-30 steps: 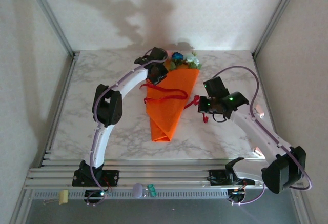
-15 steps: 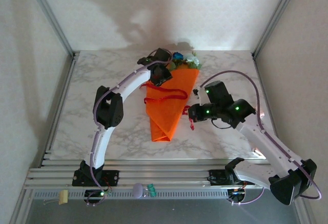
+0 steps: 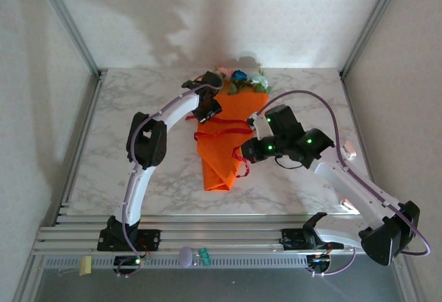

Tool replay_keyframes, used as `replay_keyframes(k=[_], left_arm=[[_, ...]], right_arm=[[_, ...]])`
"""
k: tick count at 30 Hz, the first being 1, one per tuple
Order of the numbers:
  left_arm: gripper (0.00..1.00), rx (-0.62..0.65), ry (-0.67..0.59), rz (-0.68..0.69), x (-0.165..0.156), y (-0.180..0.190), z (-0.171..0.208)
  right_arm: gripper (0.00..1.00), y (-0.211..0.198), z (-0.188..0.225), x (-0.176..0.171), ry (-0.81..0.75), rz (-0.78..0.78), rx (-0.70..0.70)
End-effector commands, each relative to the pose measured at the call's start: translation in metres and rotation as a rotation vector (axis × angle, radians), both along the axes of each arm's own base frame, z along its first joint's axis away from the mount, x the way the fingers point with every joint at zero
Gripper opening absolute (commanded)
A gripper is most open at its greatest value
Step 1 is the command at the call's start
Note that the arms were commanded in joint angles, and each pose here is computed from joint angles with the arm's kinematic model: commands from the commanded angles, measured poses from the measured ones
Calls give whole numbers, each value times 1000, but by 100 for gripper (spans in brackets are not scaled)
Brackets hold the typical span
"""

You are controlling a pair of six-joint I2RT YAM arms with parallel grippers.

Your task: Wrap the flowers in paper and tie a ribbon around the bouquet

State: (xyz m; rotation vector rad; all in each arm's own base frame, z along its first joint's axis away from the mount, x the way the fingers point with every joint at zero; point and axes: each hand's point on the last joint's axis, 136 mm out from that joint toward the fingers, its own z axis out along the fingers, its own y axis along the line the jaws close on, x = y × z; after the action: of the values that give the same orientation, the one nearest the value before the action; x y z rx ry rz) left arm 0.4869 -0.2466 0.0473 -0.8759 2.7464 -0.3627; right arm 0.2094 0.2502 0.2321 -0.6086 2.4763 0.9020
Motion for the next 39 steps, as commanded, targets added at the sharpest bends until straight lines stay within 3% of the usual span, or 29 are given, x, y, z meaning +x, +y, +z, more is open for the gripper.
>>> replay_keyframes(k=[1,6,11,13,19,22,26,36,39], left_arm=[[49,45,14,44,2,6,-9],[40,71,35,42,3,8,-23],[15,53,8,38,8,4,-16],[10,51,-18,42,10,4,-4],[14,38,-71,32,13,3,26],[14,22,-71,22,12,1,28],[21,1,-66,14,12,-3,25],[23,0,-66,15,13,-3,24],[28,2,-78,17,15,-2,27]], right_arm=[[0,2,8,3,-39,-9,8],[0,2,7,4,-40,-16,6],[0,2,5,5,-39,-18,-2],[0,1,4,5,-40,-20,-7],[0,-1,1,6,-37,-29,-19],[0,-6,-2,10,-47,-56,-45],[0,-7,0,13,-59,-73,-50],[0,-12,-3,12,-58,-87,-62],[0,-11,-3,12,-58,-87,-61]])
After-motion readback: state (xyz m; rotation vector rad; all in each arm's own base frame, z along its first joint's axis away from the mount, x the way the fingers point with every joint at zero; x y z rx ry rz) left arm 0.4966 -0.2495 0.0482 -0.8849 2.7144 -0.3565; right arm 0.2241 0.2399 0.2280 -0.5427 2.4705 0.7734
